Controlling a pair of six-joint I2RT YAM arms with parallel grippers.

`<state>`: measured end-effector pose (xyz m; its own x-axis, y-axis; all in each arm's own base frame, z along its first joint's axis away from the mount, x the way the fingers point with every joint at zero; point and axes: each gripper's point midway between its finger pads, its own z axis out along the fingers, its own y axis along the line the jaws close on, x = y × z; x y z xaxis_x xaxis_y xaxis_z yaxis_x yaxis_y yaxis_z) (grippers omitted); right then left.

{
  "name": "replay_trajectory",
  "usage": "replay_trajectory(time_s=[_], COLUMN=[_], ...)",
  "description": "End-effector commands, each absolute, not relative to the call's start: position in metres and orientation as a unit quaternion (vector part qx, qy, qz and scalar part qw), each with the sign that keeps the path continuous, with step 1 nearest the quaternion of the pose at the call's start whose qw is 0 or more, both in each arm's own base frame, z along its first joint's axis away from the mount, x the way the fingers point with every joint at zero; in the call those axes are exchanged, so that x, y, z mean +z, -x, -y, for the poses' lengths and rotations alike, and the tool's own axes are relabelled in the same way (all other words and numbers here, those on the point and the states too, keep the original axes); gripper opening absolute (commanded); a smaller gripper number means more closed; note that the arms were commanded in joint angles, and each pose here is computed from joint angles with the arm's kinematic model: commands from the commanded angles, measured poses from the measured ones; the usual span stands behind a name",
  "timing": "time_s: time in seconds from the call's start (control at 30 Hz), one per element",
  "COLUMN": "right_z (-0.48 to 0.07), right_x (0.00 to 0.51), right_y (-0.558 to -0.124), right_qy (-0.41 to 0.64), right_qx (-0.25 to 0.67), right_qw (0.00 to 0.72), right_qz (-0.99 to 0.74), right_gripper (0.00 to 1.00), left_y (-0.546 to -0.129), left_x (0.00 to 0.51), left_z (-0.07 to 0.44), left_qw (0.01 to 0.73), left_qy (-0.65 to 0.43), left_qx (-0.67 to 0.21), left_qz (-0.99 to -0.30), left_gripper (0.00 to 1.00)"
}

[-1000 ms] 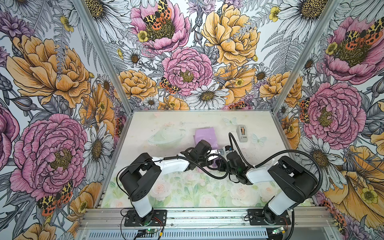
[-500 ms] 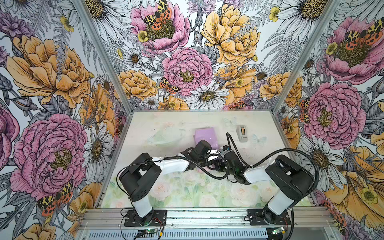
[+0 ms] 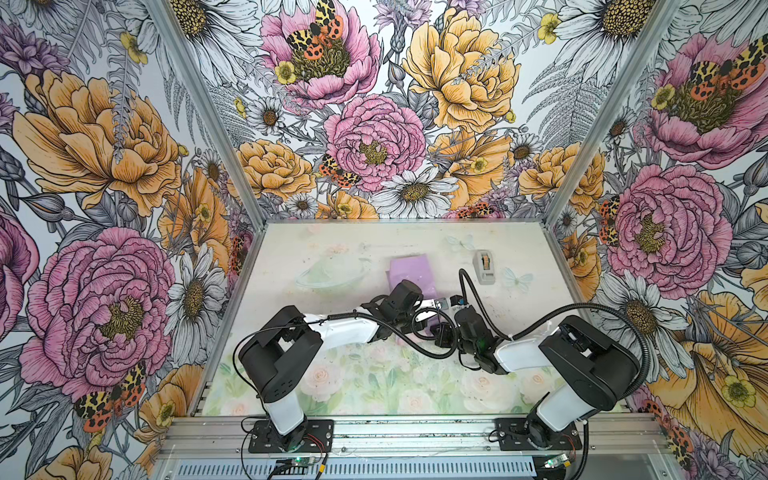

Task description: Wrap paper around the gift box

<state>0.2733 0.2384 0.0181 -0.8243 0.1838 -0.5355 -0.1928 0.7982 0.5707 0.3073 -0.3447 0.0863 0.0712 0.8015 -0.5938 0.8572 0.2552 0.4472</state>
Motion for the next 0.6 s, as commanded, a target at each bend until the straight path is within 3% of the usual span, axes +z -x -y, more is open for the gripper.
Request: replay_trajectory(time_s=[0.0, 0.17, 0.4, 0.57], right_z=[-0.244, -0.243, -0.215, -0.195], right_x=[0.016, 0.031, 0.094, 0.129], right_y=[-0.255, -0.253, -0.261, -0.279], right_qy=[0.035, 0.043, 0.043, 0.035], right_qx=[0.329, 0.333, 0.301, 0.300], right_qw=[0.269, 0.276, 0.311, 0.317], right_qz=[-0.905, -0.901, -0.900, -0.899], right_gripper=[0.09, 0.11, 0.35, 0.43], left_y=[-0.296, -0.299, -0.309, -0.322], left_x=[0.086, 0.100, 0.172, 0.215], left_z=[0.347, 0.352, 0.351, 0.322], left_qw=[0.399, 0.412, 0.479, 0.491], left_qy=[-0.613, -0.599, -0.512, -0.382], left_qx=[-0.057, -0.068, -0.104, -0.134], left_qz=[-0.679, -0.683, -0.705, -0.771], left_gripper=[0.52, 0.53, 0.71, 0.78])
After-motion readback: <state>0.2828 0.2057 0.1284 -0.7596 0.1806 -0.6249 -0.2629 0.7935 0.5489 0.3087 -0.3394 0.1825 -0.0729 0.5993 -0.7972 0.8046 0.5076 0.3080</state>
